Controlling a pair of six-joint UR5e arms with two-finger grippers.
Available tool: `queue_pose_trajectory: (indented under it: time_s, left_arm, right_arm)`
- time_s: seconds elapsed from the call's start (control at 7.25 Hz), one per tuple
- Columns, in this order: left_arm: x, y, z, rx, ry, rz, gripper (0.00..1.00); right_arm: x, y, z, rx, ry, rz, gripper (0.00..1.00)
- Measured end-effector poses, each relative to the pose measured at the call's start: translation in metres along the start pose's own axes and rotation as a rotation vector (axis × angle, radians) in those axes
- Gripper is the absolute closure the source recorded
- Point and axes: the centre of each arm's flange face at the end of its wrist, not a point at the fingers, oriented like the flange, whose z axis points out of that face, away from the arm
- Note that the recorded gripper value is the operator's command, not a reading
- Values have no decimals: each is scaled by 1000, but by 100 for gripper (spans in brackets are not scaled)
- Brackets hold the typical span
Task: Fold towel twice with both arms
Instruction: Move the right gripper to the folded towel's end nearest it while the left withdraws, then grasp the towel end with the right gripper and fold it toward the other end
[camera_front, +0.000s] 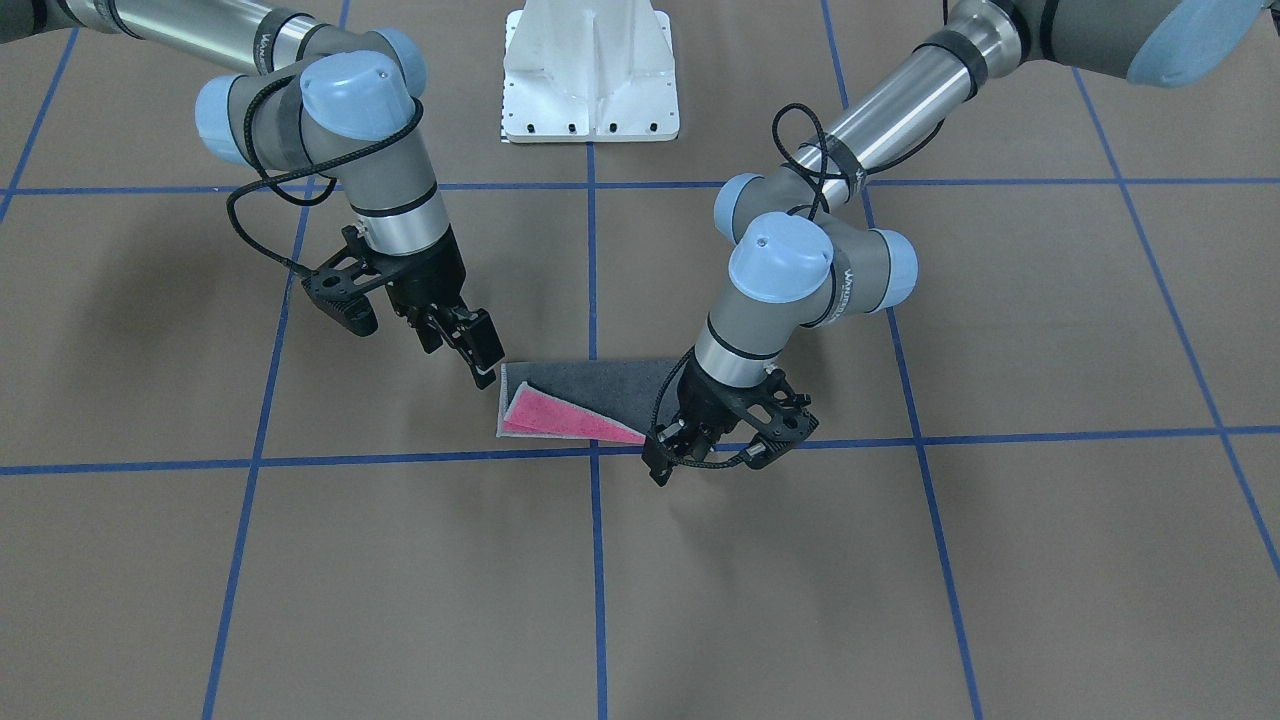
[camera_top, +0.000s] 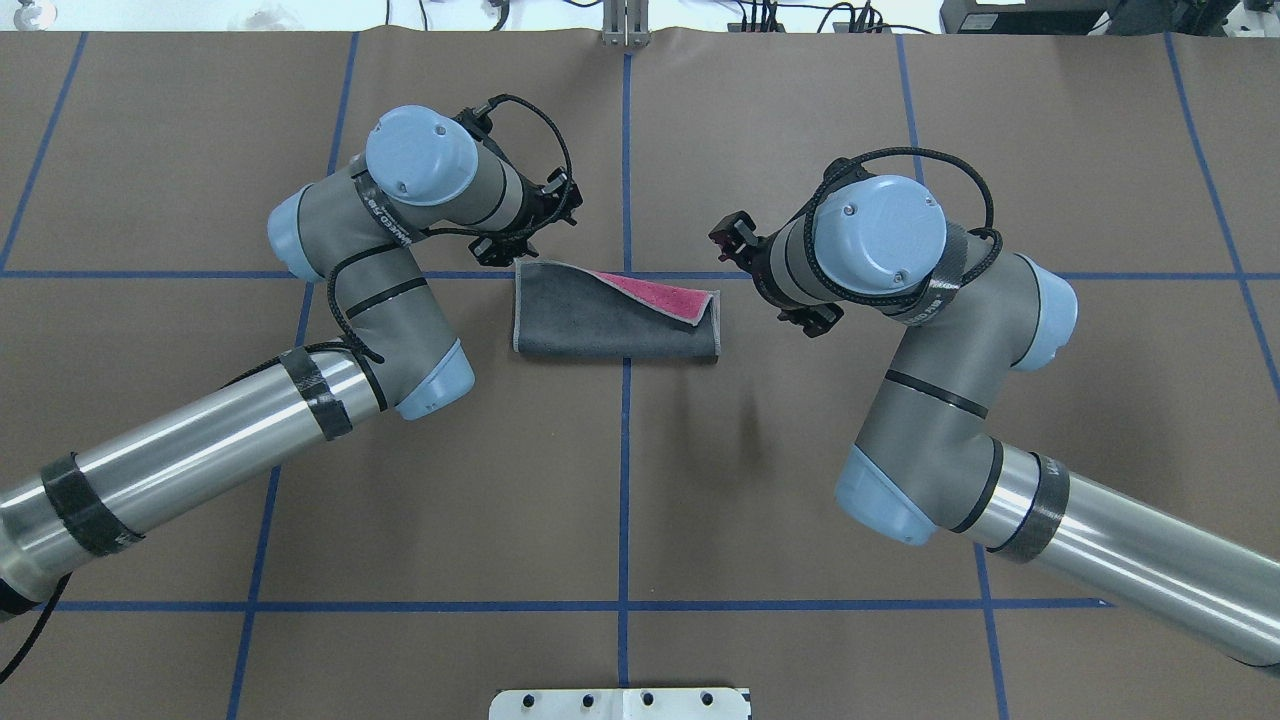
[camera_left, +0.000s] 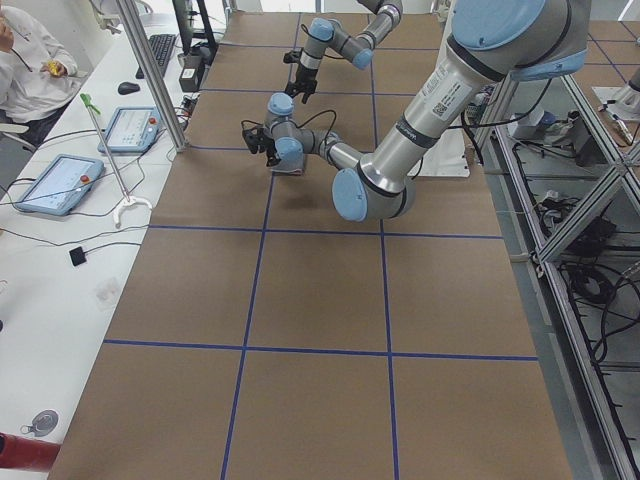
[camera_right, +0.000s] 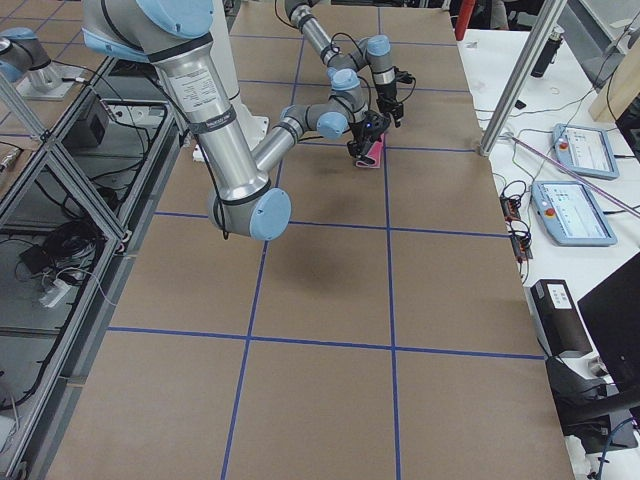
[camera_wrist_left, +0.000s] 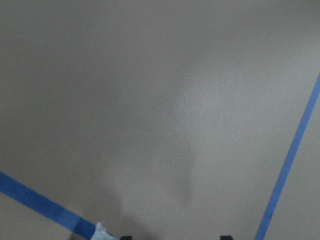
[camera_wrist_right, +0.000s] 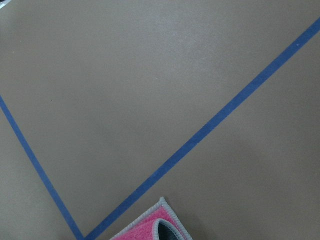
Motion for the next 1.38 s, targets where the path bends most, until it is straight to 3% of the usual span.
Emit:
queue_pose_trajectory:
  time_s: [0.41, 0.69, 0.83, 1.1, 1.38]
  left_arm:
    - [10, -11, -8, 14, 16, -55, 33]
    - [14, -22, -16, 0, 23, -46, 27]
    - [16, -26, -25, -43, 24, -8, 23]
    - [7, -46, -41, -134, 17, 58, 0]
    - [-18, -66, -54, -180, 11, 128, 0]
  right_arm:
    - [0, 1, -1, -3, -3, -1, 1]
    - [-5, 7, -4, -9, -11, 3, 1]
    - [-9, 13, -5, -13, -16, 12, 1]
    - [-27, 33, 3, -18, -16, 64, 1]
    - [-38, 53, 25, 28, -12, 103, 3]
